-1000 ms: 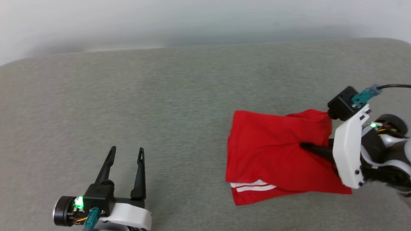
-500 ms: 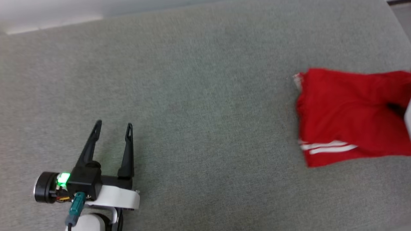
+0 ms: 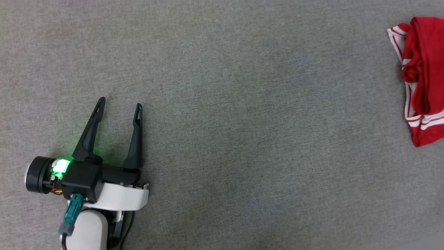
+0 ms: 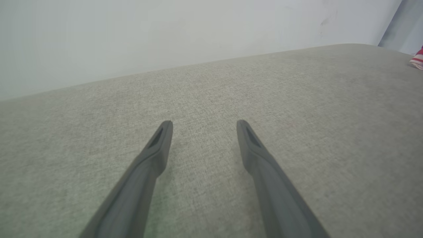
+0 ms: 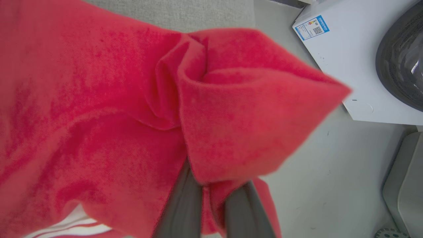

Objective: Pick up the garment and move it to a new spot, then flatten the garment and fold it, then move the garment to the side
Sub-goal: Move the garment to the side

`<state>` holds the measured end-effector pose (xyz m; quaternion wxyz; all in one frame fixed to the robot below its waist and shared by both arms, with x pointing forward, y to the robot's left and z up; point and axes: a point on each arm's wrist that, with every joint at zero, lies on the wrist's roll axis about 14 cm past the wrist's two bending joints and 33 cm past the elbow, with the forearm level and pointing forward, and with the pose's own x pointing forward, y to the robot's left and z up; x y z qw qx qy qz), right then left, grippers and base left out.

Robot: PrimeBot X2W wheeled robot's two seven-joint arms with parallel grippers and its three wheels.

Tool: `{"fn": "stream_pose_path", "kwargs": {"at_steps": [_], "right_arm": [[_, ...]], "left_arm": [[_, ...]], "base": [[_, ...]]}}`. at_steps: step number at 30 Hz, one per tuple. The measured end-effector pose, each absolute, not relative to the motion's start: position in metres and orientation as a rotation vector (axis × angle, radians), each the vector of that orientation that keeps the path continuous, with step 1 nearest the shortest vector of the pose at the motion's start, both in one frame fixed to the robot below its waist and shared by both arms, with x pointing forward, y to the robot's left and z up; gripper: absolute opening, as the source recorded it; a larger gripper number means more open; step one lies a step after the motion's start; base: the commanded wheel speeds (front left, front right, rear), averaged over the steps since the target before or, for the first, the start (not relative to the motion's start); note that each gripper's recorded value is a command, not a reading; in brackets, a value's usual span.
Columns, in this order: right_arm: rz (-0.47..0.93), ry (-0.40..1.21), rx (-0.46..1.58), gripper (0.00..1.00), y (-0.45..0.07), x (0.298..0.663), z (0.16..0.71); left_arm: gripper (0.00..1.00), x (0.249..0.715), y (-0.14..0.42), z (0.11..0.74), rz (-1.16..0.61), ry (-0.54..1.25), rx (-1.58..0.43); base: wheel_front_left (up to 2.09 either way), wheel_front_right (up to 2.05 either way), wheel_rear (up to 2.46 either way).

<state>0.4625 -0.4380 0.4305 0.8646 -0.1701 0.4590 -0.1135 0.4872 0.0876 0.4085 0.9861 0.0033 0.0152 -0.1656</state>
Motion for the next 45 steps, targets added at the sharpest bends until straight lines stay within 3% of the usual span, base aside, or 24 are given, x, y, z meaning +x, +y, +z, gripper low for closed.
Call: {"fn": "stream_pose_path", "kwargs": {"at_steps": [4,5,6,7,13,21,30,37,45], "right_arm": [[-0.241,0.966,-0.351,0.00,-0.433,0.466,0.414],[-0.249,0.953,-0.341,0.31,-0.434,0.467,0.415],[-0.259,0.945,-0.328,0.72,-0.435,0.466,0.417],[-0.264,0.942,-0.329,1.00,-0.436,0.465,0.418],[-0.270,0.801,-0.380,1.00,-0.437,0.470,0.458],[-0.198,0.303,-0.442,1.00,-0.404,0.496,0.560],[-0.033,-0.257,-0.391,1.00,-0.308,0.495,0.643],[0.086,-0.410,-0.252,1.00,-0.231,0.473,0.647],[0.184,-0.373,-0.088,1.00,-0.172,0.440,0.613]], "left_arm": [[1.00,0.488,0.088,0.404,-0.335,0.039,0.006],[1.00,0.488,0.088,0.406,-0.333,0.035,0.007],[1.00,0.487,0.089,0.408,-0.329,0.032,0.009],[1.00,0.487,0.090,0.411,-0.324,0.028,0.010],[1.00,0.475,0.095,0.431,-0.296,0.008,0.012],[1.00,0.448,0.111,0.462,-0.231,-0.027,0.020],[1.00,0.414,0.139,0.490,-0.136,-0.065,0.031],[1.00,0.387,0.161,0.504,-0.060,-0.088,0.032],[1.00,0.364,0.176,0.512,-0.013,-0.101,0.034]], "base": [[0.00,0.00,0.00],[0.00,0.00,0.00],[0.00,0.00,0.00],[0.00,0.00,0.00],[0.00,0.00,0.00],[0.00,0.00,0.00],[0.00,0.00,0.00],[0.00,0.00,0.00],[0.00,0.00,0.00]]}}
